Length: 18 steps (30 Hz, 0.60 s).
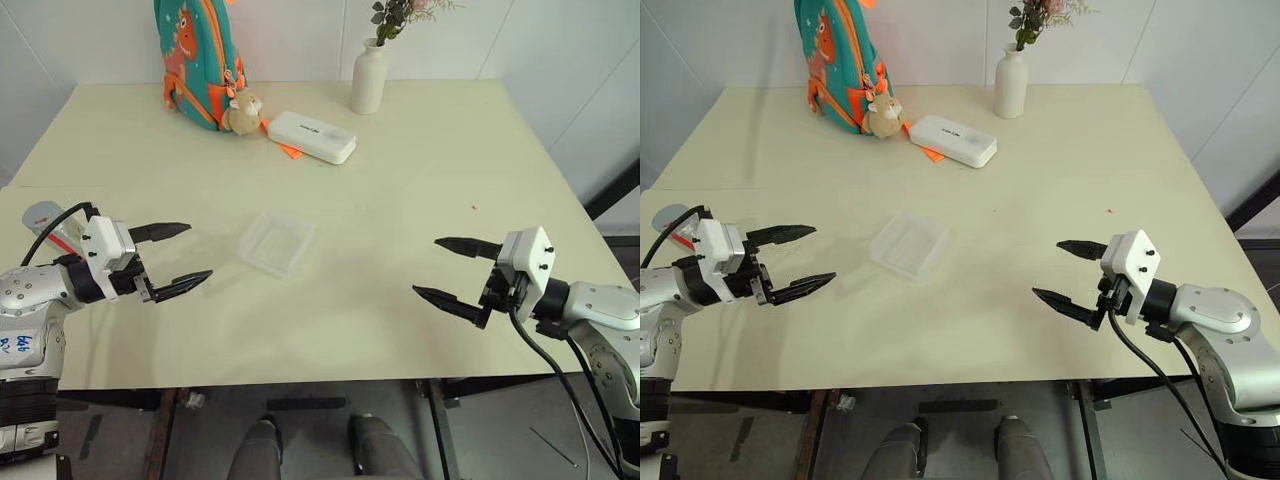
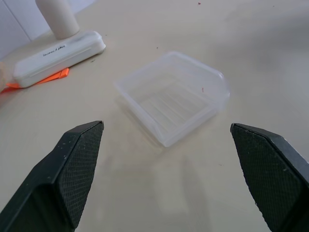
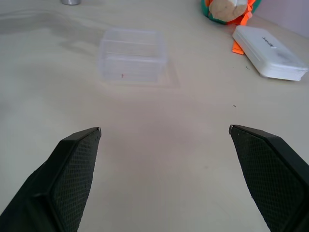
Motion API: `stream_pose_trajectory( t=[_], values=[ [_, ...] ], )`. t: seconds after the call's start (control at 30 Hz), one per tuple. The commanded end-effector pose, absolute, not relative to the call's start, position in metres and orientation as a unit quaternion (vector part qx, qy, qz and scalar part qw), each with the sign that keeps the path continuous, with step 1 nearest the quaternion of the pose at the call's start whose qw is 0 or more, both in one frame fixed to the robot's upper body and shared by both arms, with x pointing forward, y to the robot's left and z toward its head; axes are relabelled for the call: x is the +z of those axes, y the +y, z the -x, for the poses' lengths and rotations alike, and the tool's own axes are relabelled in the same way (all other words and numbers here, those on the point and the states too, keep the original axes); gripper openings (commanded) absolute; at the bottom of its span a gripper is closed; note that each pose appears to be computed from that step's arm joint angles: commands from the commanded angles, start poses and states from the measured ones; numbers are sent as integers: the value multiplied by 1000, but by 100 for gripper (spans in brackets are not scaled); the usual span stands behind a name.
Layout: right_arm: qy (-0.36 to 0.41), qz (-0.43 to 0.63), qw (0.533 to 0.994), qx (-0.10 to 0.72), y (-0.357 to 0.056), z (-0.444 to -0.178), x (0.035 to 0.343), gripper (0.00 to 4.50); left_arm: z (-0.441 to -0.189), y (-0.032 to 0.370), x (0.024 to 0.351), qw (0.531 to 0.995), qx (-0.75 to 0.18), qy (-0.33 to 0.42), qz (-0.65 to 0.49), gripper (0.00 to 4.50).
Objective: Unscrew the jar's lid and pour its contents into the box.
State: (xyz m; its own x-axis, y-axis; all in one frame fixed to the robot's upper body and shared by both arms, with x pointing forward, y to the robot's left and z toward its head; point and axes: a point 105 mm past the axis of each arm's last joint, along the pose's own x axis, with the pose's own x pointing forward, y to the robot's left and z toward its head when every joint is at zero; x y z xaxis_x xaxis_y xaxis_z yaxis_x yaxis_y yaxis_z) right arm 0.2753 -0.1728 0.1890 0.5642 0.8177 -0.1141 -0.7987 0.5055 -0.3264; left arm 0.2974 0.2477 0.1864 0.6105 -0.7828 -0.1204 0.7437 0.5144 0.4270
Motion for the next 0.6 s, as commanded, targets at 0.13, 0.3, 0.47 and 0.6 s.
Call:
stream_pose_trajectory(
  t=[0.13, 0.3, 0.47, 0.6],
  values=[
    [-57, 173, 846, 501, -156, -287, 201, 450, -283, 268, 194, 898, -373, -59, -225, 449],
    [-87, 155, 825, 536, -135, -296, 215, 450, -261, 299, 185, 952, -244, -70, -172, 449],
    [-129, 126, 793, 582, -102, -295, 242, 450, -244, 337, 174, 987, -35, -111, -114, 449],
    [-160, 108, 774, 603, -79, -293, 262, 450, -243, 345, 156, 989, 62, -108, -76, 449]
  ],
)
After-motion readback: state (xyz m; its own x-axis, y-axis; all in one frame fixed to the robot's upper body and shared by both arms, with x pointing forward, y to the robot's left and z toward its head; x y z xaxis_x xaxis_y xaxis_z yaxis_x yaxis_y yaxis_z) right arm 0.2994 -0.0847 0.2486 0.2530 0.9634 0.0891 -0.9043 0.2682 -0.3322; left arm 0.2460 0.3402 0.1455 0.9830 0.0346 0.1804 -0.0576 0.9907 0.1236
